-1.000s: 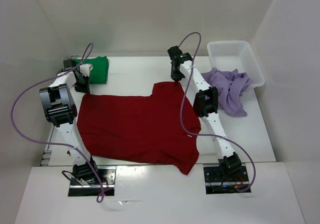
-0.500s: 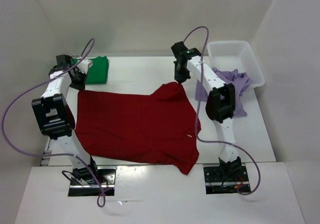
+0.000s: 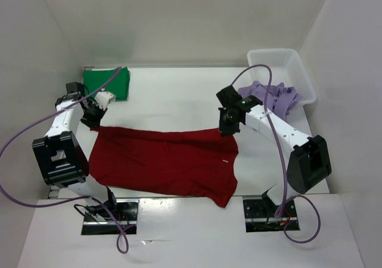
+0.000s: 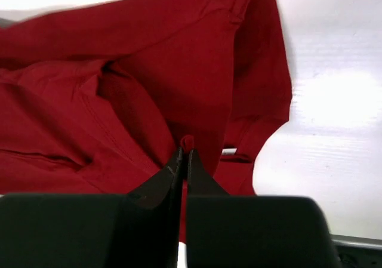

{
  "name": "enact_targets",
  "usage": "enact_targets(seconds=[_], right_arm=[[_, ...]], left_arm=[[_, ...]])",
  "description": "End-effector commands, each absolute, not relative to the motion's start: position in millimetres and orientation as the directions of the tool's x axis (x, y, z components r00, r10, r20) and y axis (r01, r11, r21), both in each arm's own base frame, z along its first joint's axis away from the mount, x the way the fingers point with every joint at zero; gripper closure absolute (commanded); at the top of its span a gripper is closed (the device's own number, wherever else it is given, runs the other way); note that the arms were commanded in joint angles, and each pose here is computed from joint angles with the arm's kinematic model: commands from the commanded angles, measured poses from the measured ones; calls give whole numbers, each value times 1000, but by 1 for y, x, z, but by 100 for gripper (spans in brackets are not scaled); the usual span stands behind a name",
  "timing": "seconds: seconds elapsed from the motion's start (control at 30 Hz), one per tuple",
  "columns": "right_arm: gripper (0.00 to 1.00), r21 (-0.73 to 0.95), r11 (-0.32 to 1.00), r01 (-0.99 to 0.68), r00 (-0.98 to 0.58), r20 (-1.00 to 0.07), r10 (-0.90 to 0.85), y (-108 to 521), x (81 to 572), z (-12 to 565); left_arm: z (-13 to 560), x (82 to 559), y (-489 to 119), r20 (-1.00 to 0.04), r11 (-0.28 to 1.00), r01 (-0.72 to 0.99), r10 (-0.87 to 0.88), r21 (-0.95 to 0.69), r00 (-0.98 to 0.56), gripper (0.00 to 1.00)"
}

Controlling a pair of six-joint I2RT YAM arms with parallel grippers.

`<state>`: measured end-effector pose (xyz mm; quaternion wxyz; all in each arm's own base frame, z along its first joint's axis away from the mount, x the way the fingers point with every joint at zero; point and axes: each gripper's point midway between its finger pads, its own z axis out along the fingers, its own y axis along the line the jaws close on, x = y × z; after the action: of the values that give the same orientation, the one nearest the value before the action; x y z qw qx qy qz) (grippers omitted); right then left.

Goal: Fold and stack the t-shirts
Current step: Fold the other side of the tshirt into a rectangle

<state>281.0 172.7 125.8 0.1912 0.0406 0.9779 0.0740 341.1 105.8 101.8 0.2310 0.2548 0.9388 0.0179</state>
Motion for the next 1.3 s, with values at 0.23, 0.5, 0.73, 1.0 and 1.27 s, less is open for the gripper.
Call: enact_targets(seconds=[0.23, 0.5, 0.73, 1.0, 1.27], right_arm=[[100, 188, 980, 71, -822, -545, 164, 170, 350, 160], [100, 258, 960, 104, -806, -543, 234, 157, 310, 175], [100, 315, 939, 136, -869, -418, 266, 173, 247, 136], [100, 365, 920, 144, -881, -377, 287, 181, 212, 129], [100, 359, 913, 192, -905, -296, 306, 191, 178, 109]], left_arm=[[151, 410, 72, -593, 830, 463, 550, 310, -589, 100], [170, 382, 78, -539, 757, 499, 651, 421, -534, 100], [113, 312, 79, -426, 743, 567, 669, 355, -610, 100], [94, 285, 89, -377, 751, 562, 660, 346, -650, 100], [70, 264, 100, -281, 712, 608, 699, 350, -657, 100]])
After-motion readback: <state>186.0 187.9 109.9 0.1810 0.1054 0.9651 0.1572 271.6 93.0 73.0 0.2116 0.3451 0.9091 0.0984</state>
